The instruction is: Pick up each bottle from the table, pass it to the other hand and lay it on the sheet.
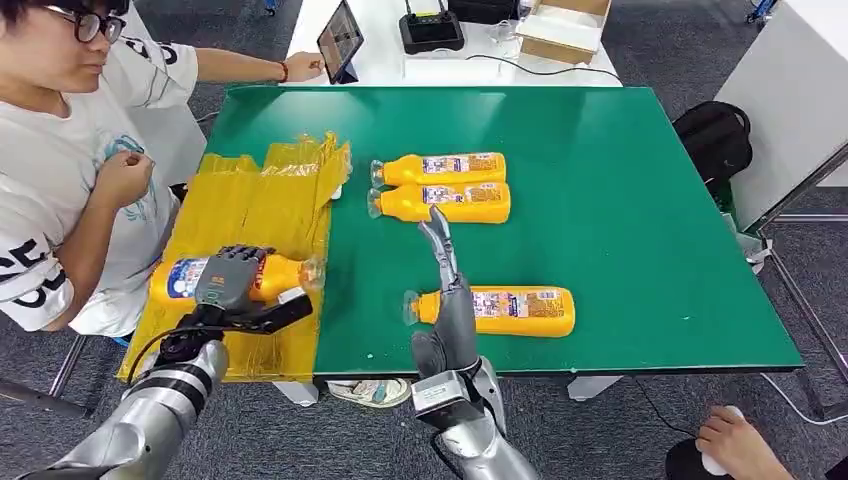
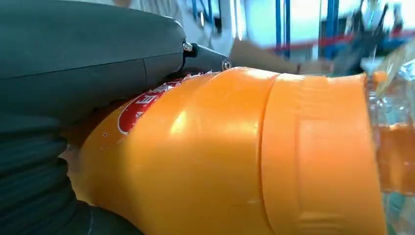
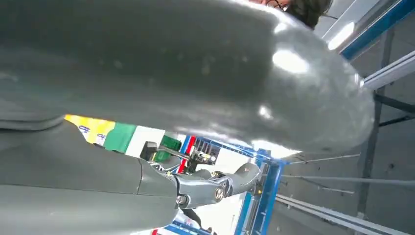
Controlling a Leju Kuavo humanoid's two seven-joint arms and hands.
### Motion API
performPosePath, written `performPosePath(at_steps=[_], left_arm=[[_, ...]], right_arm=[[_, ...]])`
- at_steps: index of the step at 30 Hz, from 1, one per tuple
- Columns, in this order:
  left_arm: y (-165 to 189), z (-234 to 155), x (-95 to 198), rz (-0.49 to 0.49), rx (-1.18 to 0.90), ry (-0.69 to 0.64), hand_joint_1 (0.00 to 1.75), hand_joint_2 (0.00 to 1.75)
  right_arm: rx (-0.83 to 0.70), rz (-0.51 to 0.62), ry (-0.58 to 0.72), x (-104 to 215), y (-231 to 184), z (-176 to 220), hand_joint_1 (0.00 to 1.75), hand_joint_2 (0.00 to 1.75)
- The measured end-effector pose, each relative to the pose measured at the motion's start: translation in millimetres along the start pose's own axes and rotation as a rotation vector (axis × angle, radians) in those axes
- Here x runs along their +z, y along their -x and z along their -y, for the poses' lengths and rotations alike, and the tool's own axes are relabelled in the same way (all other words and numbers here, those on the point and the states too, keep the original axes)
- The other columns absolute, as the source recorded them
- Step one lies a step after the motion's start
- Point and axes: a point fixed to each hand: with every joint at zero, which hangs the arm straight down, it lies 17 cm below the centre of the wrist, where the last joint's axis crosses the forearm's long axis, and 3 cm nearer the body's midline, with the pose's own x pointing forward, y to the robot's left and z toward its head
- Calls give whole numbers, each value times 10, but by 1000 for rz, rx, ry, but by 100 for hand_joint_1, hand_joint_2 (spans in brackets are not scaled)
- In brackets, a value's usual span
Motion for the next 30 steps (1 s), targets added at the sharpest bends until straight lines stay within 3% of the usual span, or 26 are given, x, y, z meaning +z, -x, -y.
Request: performPosePath(at_steps=[8,9,24,30], left_arm=[[84,188,10,-25,-7,113,173,175],[108,206,12,-33,1,127,0,175],[179,233,-38,-103,351,208,0,175],[34,194,-68,-82,580,214,0,175]], right_arm=[[-12,0,-16,9,-5,-37,0,0],[-14,-1,-18,10,-4,-41,0,0],[-36,-44,-50,94,102,-115,0,0],[-48,-59,-67,124,142,-153,0,0]])
